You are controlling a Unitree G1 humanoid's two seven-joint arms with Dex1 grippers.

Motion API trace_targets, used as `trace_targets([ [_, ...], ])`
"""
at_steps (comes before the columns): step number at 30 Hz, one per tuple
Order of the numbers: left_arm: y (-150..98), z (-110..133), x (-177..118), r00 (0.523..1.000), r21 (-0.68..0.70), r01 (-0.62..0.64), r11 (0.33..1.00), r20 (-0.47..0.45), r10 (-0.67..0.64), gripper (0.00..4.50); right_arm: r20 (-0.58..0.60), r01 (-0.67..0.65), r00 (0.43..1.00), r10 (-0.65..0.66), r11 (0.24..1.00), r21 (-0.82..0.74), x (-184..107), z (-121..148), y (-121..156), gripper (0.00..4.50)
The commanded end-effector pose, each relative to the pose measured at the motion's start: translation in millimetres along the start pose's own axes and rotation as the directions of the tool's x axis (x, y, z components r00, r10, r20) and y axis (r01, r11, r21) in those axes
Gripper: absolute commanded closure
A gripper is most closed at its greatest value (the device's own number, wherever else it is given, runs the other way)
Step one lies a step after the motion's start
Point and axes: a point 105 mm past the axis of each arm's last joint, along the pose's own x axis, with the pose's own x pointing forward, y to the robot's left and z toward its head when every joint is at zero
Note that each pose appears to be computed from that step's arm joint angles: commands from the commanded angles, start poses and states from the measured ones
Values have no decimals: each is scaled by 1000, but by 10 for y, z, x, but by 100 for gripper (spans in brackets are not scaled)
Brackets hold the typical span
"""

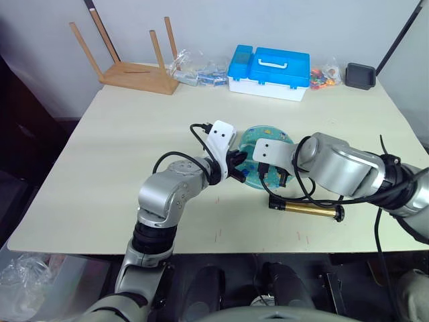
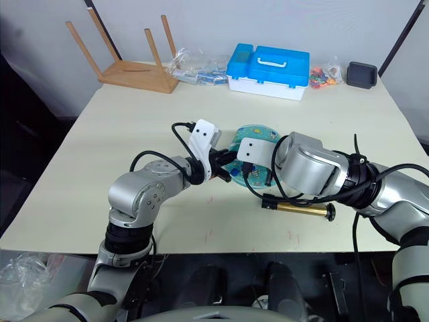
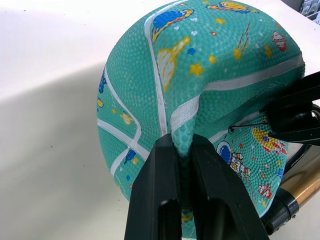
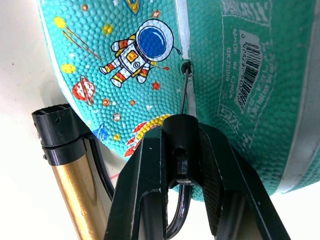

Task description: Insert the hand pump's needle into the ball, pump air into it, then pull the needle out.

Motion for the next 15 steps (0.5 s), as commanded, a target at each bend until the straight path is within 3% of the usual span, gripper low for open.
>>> trace_targets([
  [1,-44,-50,7,1000,0,11,1000,-19,-11,450,-6,-29,1000,29,999,-17,55,-23,74,416],
  [15,-83,-97,42,999,8,30,1000,-32,-30,450,26,-67,997,67,998,13,72,142,31,416],
])
